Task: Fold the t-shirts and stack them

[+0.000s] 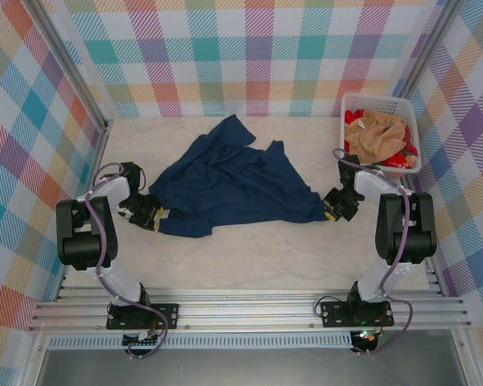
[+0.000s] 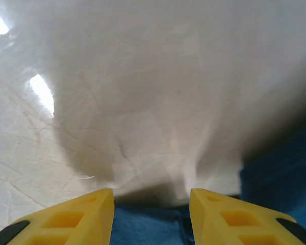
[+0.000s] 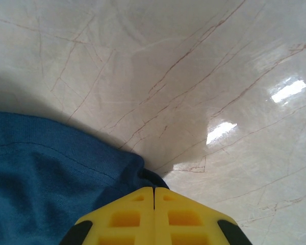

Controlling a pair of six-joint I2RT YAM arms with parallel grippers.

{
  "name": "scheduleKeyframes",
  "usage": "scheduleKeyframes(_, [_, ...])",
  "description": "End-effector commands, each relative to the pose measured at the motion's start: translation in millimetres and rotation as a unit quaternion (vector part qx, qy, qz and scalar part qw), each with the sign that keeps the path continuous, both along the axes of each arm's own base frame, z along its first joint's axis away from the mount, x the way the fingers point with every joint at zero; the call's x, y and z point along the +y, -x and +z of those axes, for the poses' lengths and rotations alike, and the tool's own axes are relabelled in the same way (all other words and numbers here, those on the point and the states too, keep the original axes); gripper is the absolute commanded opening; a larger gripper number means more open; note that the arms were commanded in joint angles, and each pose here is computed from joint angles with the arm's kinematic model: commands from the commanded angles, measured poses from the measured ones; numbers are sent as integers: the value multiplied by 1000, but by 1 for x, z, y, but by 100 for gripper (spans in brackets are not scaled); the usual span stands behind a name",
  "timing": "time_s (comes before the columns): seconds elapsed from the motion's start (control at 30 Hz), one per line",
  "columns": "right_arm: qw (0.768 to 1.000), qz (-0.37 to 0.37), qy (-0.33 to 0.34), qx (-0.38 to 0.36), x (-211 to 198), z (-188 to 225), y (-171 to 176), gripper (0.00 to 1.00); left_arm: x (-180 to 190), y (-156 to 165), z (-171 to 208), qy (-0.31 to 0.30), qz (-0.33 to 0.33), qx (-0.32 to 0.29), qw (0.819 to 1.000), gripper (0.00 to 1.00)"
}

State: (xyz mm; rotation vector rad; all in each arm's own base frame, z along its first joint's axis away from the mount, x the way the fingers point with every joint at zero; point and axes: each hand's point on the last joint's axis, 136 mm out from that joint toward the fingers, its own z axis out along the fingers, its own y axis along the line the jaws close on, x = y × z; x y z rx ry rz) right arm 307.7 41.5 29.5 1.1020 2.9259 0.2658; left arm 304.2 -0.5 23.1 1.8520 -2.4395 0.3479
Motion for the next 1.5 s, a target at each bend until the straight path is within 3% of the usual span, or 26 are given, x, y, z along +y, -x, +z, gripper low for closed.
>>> scheduleKeyframes(0.0, [1000,1,-11,-1,4,2,2,0,-9,5,-4,13,21,14,1000,44])
scheduleKeyframes(0.3, [1000,3,-14,2,7,0,3,0,-13,-3,5,3,30,4,1000,43])
scheduleKeyframes(0.53, [1000,0,-15,1,7,-1,3,0,-16,2,9,-2,11,12,1000,29])
scheduleKeyframes(0.63, [1000,1,-16,1,8,-1,3,0,-19,3,6,2,5,16,1000,28])
scheduleKeyframes(0.87, [1000,3,-17,0,10,0,3,0,-17,3,20,-14,-6,12,1000,44])
scheduleKeyframes(1.2, [1000,3,-19,0,11,0,4,0,-21,2,25,-2,-1,21,1000,46])
scheduleKeyframes(1.3, [1000,2,-20,-1,12,-1,5,0,-16,8,21,-14,42,29,999,46])
scheduleKeyframes(1.47, [1000,3,-21,1,12,-3,8,0,-16,1,16,-6,178,-1,984,46])
